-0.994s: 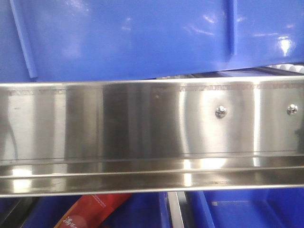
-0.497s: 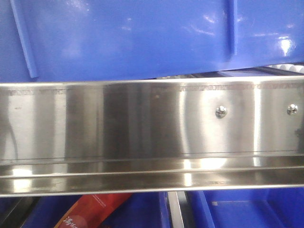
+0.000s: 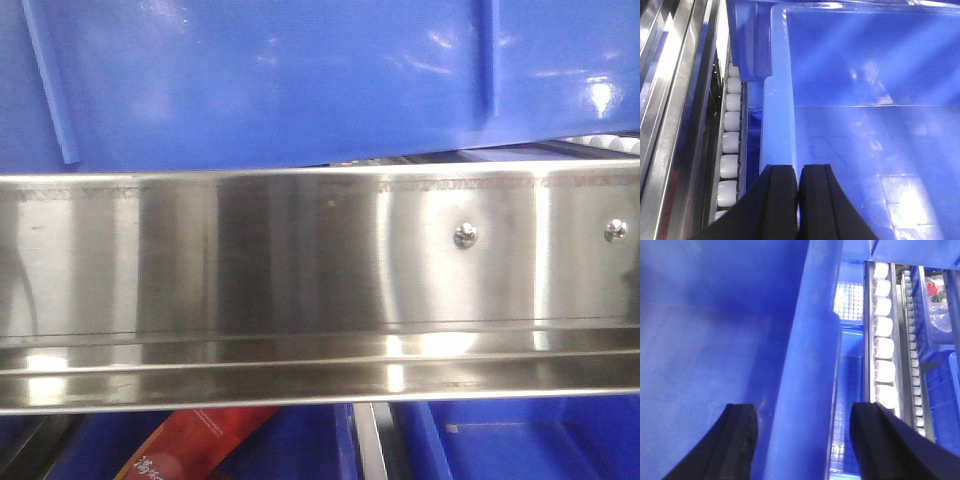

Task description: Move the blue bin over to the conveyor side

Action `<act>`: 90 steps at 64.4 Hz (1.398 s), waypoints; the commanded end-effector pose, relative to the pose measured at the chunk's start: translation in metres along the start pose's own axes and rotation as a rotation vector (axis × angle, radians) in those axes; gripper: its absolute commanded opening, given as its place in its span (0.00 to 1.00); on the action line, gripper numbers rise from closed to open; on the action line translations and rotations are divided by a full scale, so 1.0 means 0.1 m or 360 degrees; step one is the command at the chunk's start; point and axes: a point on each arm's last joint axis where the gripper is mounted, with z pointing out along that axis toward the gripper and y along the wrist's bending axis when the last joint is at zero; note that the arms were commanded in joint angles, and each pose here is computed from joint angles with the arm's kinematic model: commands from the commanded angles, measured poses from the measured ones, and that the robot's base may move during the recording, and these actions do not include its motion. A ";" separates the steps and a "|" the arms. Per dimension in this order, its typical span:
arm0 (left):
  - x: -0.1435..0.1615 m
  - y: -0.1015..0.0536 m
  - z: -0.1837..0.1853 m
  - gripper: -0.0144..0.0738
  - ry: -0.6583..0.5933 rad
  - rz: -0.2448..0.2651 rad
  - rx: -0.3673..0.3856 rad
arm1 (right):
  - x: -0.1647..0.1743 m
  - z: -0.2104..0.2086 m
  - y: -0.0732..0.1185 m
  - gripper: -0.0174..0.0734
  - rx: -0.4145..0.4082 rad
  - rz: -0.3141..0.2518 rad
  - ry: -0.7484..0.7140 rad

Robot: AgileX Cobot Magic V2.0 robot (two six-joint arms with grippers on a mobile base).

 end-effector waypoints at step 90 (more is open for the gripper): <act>-0.10 -0.01 0.15 0.20 -0.0100 -0.0009 0.0016 | -0.02 0.05 -0.06 0.10 0.0098 -0.0009 -0.0005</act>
